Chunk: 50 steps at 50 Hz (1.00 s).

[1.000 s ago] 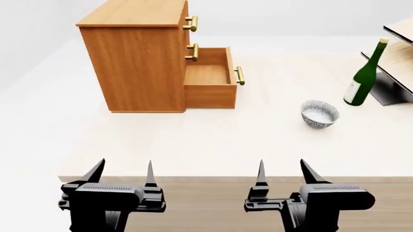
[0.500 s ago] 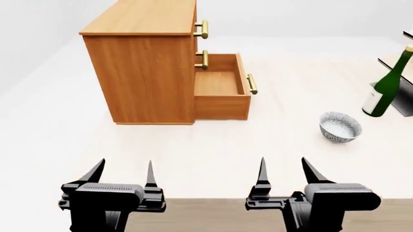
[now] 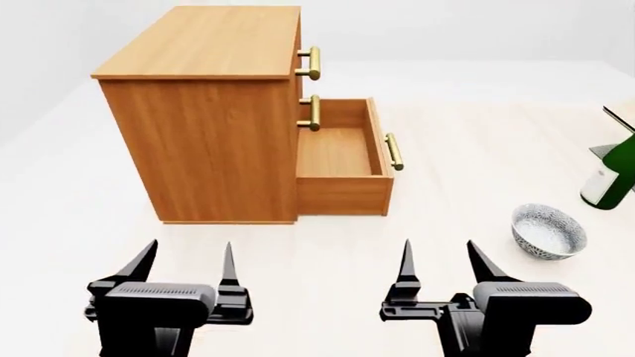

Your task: Put the bowl on top of the cabinet.

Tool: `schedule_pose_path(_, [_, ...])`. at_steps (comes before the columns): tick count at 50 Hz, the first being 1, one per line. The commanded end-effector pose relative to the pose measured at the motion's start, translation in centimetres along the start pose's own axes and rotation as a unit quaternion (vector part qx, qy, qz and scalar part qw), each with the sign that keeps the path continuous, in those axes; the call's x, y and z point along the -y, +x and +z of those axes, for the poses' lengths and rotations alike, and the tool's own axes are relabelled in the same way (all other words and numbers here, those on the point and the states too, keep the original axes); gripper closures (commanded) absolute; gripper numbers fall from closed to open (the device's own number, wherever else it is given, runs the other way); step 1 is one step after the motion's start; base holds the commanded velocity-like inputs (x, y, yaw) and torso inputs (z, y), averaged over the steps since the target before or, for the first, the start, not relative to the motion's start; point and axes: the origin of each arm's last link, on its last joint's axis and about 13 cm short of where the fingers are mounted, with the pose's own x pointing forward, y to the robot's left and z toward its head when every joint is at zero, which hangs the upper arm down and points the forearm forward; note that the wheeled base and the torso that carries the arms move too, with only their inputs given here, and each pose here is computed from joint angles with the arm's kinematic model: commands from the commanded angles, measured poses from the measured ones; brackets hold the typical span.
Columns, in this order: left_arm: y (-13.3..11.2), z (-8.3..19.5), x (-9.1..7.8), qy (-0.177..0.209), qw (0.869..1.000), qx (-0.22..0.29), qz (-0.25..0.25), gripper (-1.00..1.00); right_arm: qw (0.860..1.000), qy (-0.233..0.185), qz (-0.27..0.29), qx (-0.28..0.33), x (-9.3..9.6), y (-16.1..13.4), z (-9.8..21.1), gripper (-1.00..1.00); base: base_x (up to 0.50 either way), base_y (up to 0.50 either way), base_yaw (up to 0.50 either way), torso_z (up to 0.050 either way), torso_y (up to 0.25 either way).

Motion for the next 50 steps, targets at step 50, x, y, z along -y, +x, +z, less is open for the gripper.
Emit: schedule_pose_path(50, [-1.1, 2.9, -0.4, -0.016, 0.994, 0.110, -0.001, -1.00, 1.000, 0.004, -0.011, 0.019, 0.1, 0.1, 0.2, -1.00, 0.06, 0.07, 0.00, 0.000, 0.000])
